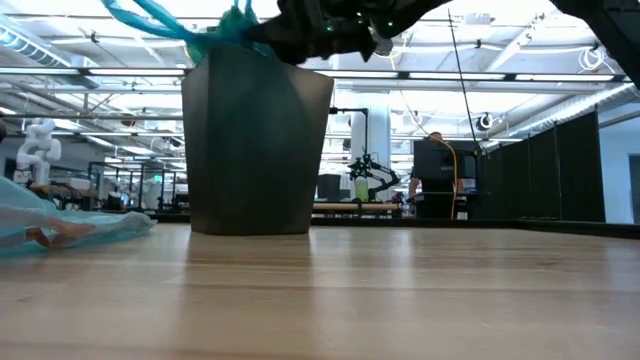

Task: Place trash/remove bag and relplace
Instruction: Remove the blue trash bag from the black trash bin

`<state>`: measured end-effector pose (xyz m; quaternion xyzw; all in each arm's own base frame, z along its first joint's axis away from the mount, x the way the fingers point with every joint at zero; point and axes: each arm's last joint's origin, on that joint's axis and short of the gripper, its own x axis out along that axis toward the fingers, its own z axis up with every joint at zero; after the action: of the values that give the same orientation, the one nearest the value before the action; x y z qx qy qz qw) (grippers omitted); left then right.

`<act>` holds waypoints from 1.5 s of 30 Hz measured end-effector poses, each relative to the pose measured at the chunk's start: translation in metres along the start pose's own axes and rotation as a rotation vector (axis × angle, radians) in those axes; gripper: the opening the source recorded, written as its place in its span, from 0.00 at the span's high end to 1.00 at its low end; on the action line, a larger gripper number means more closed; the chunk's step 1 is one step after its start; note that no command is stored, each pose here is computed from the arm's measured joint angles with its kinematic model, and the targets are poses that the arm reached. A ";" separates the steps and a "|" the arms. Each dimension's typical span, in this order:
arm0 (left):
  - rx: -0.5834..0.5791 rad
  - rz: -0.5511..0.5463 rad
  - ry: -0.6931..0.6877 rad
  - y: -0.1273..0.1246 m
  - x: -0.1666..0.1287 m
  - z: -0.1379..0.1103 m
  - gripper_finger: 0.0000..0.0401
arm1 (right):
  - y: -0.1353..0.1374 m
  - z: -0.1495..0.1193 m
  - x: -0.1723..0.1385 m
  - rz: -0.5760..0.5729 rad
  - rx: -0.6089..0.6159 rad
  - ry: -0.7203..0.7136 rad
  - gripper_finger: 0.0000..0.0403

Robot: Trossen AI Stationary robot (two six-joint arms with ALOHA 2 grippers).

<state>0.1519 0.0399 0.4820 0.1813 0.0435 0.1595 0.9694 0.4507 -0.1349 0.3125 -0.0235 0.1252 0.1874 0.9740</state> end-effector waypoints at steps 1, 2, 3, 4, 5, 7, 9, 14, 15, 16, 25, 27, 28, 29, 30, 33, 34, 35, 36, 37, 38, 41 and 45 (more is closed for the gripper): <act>0.000 -0.001 0.002 0.000 0.001 0.000 0.87 | 0.002 0.000 0.004 0.006 -0.001 -0.014 0.18; 0.000 -0.001 0.004 0.000 0.001 0.000 0.87 | 0.005 0.000 0.010 0.016 -0.005 -0.030 0.18; 0.000 -0.002 0.005 0.000 0.002 -0.001 0.87 | 0.007 0.000 0.016 0.023 -0.007 -0.046 0.18; 0.001 -0.002 0.005 0.000 0.002 -0.001 0.87 | 0.008 -0.002 0.021 0.028 -0.003 -0.058 0.18; 0.001 -0.002 0.006 -0.001 0.002 -0.001 0.87 | 0.009 -0.004 0.026 0.033 -0.003 -0.071 0.18; 0.001 -0.003 0.007 -0.001 0.003 -0.001 0.87 | 0.012 -0.007 0.034 0.043 0.010 -0.081 0.18; 0.001 -0.003 0.008 -0.001 0.004 -0.001 0.87 | 0.014 -0.009 0.039 0.050 0.019 -0.095 0.18; 0.002 -0.004 0.011 -0.001 0.007 -0.002 0.87 | 0.017 -0.014 0.050 0.061 0.052 -0.093 0.18; 0.002 -0.004 0.011 -0.001 0.008 -0.002 0.87 | 0.018 -0.015 0.052 0.061 0.056 -0.087 0.18; 0.002 -0.004 0.009 -0.001 0.008 -0.001 0.87 | 0.017 -0.014 0.054 0.050 0.054 -0.088 0.18; 0.002 -0.003 0.008 -0.002 0.010 -0.001 0.87 | 0.013 -0.010 0.069 0.016 0.059 0.002 0.41; 0.002 -0.003 0.008 -0.002 0.010 -0.001 0.87 | 0.012 -0.008 0.070 0.017 0.050 0.020 0.55; 0.002 -0.003 0.008 -0.002 0.010 -0.001 0.87 | 0.012 -0.008 0.070 0.018 0.044 0.026 0.64; 0.001 -0.003 0.008 -0.002 0.010 -0.001 0.87 | 0.012 -0.008 0.071 0.013 0.038 0.028 0.73; 0.001 -0.002 0.006 -0.001 0.010 -0.001 0.87 | 0.012 -0.009 0.071 0.007 0.033 0.028 0.83; -0.001 0.006 -0.015 0.000 0.007 0.001 0.87 | 0.012 -0.005 0.068 -0.011 0.024 0.033 0.96; -0.002 0.011 -0.028 0.000 0.005 0.002 0.87 | 0.011 -0.004 0.066 -0.021 0.026 0.037 0.97; -0.004 0.016 -0.039 0.001 0.003 0.004 0.87 | 0.011 -0.001 0.062 -0.036 0.028 0.043 0.98; -0.004 0.019 -0.048 0.002 0.001 0.004 0.87 | 0.010 0.001 0.058 -0.045 0.028 0.051 0.99; -0.006 0.024 -0.061 0.002 -0.001 0.006 0.87 | 0.010 0.005 0.054 -0.066 0.020 0.047 0.99; -0.008 0.030 -0.078 0.003 -0.004 0.007 0.87 | 0.009 0.011 0.048 -0.083 0.013 0.038 0.99; -0.023 0.070 -0.124 0.007 -0.013 0.013 0.87 | 0.009 0.027 0.033 -0.109 -0.005 0.005 1.00; -0.044 0.090 -0.172 0.010 -0.023 0.017 0.87 | 0.010 0.050 0.011 -0.168 -0.043 -0.040 1.00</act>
<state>0.1298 0.0352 0.5021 0.1747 -0.0519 0.1876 0.9652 0.4686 -0.1169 0.3578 -0.0509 0.0993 0.1081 0.9879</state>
